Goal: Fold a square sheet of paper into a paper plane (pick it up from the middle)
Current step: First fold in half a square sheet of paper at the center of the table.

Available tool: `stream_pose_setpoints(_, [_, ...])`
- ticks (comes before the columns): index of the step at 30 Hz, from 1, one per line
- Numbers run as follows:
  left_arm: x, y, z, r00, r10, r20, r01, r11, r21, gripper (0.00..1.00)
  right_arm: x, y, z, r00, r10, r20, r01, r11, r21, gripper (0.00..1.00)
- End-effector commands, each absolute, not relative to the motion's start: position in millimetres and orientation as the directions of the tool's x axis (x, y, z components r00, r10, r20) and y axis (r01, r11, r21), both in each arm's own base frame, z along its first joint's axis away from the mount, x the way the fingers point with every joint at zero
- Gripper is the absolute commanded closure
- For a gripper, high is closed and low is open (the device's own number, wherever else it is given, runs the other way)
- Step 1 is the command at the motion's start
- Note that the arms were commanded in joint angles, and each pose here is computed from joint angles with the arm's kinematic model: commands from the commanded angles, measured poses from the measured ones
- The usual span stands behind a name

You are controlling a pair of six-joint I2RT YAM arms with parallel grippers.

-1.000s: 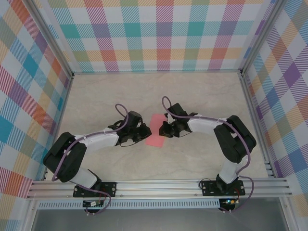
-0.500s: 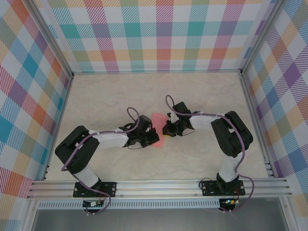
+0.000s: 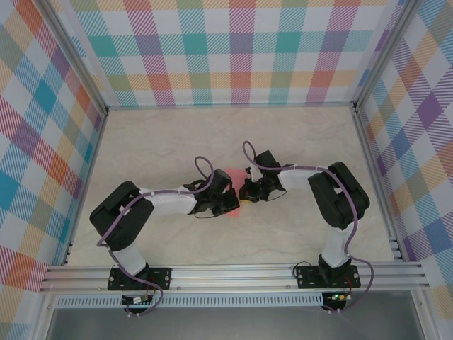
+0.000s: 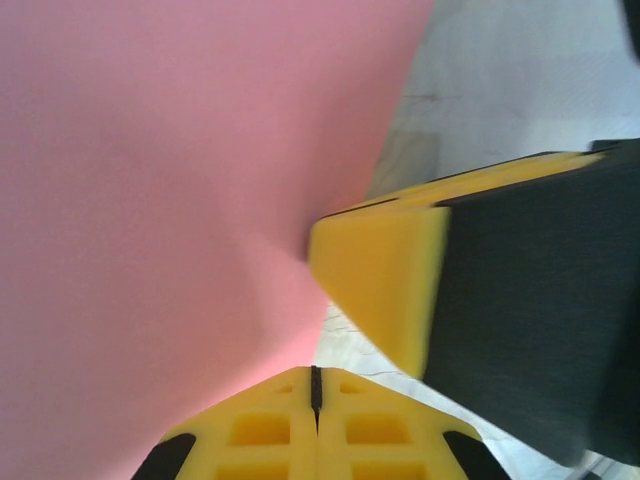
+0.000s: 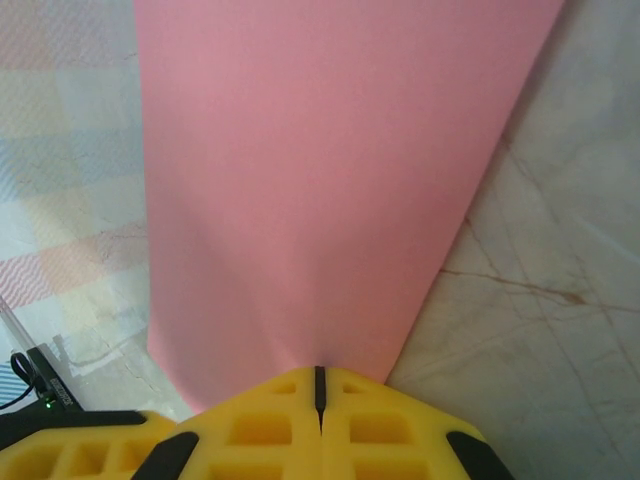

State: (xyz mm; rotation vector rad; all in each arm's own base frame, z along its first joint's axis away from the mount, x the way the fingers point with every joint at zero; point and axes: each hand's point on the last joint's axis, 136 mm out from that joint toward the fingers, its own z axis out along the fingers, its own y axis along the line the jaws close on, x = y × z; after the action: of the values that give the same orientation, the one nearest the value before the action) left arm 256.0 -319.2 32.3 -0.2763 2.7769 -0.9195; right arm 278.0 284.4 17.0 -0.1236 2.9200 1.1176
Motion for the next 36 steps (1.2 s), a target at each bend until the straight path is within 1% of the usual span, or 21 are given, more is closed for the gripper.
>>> stream_pose_setpoints(1, [244.3, -314.7, 15.9, -0.969, -0.222, -0.109, -0.126, 0.822, -0.555, 0.97, 280.5, 283.6, 11.0, -0.995, -0.085, -0.044, -0.093, 0.748, 0.657, 1.00])
stream_pose_setpoints(7, [236.1, -299.3, 1.8, -0.969, -0.228, -0.095, -0.153, 0.857, -0.491, 0.98, 282.7, 283.0, 11.2, -0.995, -0.088, -0.051, -0.099, 0.749, 0.655, 1.00])
stream_pose_setpoints(12, [228.2, -290.0, -7.7, -0.970, -0.231, -0.073, -0.173, 0.871, -0.459, 0.98, 292.7, 282.8, 17.4, -0.991, -0.102, -0.085, -0.133, 0.736, 0.664, 0.98])
stream_pose_setpoints(16, [222.5, -284.7, -13.5, -0.970, -0.236, -0.056, -0.188, 0.877, -0.441, 0.98, 306.5, 283.7, 22.1, -0.988, -0.103, -0.115, -0.154, 0.729, 0.667, 0.98])
stream_pose_setpoints(23, [216.1, -277.3, -18.9, -0.970, -0.238, -0.041, -0.200, 0.887, -0.417, 0.98, 332.7, 278.5, 16.1, -0.987, -0.076, -0.140, -0.150, 0.738, 0.658, 0.99])
stream_pose_setpoints(36, [209.8, -273.8, -23.0, -0.973, -0.227, -0.023, -0.199, 0.894, -0.402, 0.98, 388.0, 252.7, 4.9, -0.986, 0.026, -0.165, -0.086, 0.768, 0.634, 0.99])
